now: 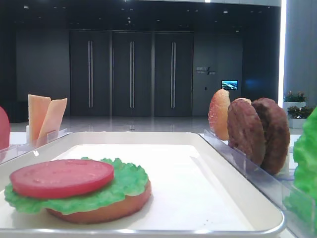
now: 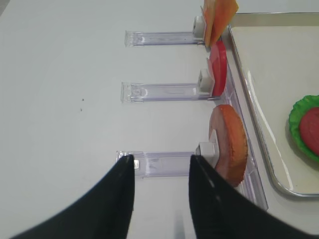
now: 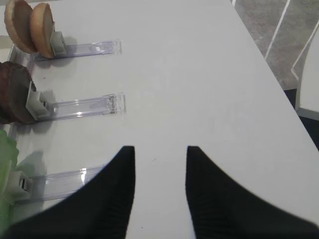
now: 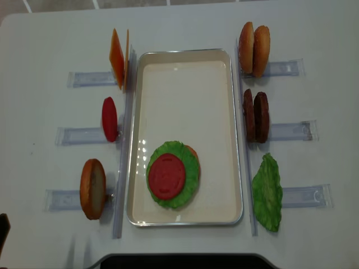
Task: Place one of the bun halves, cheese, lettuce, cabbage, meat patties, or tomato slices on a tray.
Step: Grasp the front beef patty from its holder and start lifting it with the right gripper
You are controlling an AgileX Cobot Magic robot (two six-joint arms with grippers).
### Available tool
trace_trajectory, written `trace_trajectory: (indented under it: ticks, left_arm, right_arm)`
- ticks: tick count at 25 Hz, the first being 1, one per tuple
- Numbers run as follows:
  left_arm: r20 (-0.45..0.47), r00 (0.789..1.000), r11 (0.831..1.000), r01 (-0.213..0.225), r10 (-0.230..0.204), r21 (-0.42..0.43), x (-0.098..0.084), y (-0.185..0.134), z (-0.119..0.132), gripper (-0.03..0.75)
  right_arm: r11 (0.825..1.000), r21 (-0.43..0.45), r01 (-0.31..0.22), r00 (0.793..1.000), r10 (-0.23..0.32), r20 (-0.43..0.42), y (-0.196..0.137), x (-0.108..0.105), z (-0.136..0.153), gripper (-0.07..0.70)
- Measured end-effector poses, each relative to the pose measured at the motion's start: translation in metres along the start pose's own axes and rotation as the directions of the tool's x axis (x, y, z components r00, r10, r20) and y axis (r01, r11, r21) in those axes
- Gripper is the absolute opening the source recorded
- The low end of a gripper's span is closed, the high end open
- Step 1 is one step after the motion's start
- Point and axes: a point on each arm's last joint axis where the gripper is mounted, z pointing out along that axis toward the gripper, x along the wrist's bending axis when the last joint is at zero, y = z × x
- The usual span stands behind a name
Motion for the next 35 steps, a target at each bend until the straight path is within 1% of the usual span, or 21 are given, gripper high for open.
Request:
trace_trajectory:
  ticks: [31,33,35]
  left_arm:
    - [0.0,1.0,1.0,-0.002,0.002,0.0,0.0,0.0,0.0,0.282]
    - [0.0,1.0,1.0,-0.002,0.002,0.0,0.0,0.0,0.0,0.282]
    - [0.0,1.0,1.0,-0.002,0.002,0.0,0.0,0.0,0.0,0.282]
  right_arm:
    - [1.0,-0.001,0.0,1.0,0.0,0.0,0.0,0.0,0.0,0.244]
    - [1.0,-0.015,0.0,1.0,0.0,0.0,0.002,0.0,-0.003,0.244]
    - [1.0,-0.008,0.0,1.0,0.0,0.0,0.01,0.0,-0.005,0.244]
